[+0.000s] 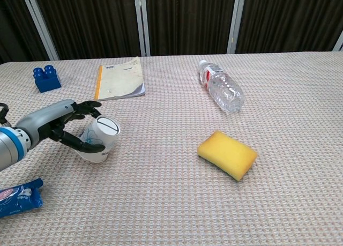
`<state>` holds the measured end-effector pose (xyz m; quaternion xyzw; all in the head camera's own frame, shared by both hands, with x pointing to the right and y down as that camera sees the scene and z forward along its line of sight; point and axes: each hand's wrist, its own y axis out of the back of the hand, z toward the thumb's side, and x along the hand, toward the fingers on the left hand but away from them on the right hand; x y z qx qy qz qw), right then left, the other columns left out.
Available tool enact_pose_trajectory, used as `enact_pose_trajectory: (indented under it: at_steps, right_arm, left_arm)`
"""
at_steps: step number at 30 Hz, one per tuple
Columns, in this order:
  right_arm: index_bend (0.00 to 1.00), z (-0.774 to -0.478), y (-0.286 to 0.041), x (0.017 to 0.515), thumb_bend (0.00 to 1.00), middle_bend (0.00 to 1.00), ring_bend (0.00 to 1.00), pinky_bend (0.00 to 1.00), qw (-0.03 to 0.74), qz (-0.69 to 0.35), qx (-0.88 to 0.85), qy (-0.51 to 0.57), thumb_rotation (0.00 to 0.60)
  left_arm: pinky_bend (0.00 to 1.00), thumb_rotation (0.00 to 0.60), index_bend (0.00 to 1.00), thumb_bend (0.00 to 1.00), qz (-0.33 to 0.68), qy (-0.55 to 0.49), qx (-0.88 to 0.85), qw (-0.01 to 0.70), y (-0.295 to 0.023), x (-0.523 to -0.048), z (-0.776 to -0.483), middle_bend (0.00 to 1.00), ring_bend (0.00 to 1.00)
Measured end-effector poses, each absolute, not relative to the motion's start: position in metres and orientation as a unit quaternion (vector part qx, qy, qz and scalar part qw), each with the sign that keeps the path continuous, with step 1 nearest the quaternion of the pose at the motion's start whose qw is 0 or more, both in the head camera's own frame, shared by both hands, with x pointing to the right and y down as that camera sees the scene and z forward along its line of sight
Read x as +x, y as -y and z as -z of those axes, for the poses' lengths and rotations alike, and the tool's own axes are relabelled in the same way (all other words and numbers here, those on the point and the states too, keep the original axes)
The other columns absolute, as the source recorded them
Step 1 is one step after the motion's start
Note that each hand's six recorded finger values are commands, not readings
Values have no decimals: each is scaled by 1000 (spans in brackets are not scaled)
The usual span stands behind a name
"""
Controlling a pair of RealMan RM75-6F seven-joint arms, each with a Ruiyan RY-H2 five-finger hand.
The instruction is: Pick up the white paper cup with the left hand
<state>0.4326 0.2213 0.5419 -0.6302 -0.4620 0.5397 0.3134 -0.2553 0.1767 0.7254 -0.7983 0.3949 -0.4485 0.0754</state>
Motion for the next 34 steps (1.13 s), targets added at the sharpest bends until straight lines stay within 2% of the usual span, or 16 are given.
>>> enact_pose_trajectory:
  at_steps: [3,6,8,14,18,27,31,34]
  right_arm:
    - [48,-541,-222,432,64,0,0,0,315,-538,-630,463,600]
    - [48,-542,-222,431,63,0,0,0,316,-539,-631,461,600]
    - [48,-542,-222,431,63,0,0,0,317,-539,-631,460,600]
    - [48,-542,-223,431,63,0,0,0,316,-540,-630,460,600]
    - [48,-543,-223,431,64,0,0,0,318,-542,-629,458,600]
    - [48,-551,-224,435,63,0,0,0,324,-563,-623,436,600]
    - [27,-555,-224,435,62,0,0,0,328,-573,-622,421,600]
    - [3,-555,-224,435,63,0,0,0,327,-575,-621,420,600]
  left_arm:
    - [0,600,275,132,449,-389,-800,83,-181,-262,-721,0,0]
    - [0,600,66,133,451,-386,-800,91,-187,-270,-714,0,0]
    - [0,600,17,133,450,-389,-798,99,-189,-276,-710,0,0]
    - [0,600,0,132,453,-401,-790,101,-198,-299,-698,0,0]
    - [0,600,0,132,453,-409,-782,128,-196,-313,-688,0,0]
    - [0,600,0,120,485,-402,-721,289,-191,-356,-645,0,0]
    - [0,600,0,80,526,-385,-665,365,-203,-382,-621,0,0]
    - [0,600,0,74,561,-376,-630,384,-219,-404,-604,0,0]
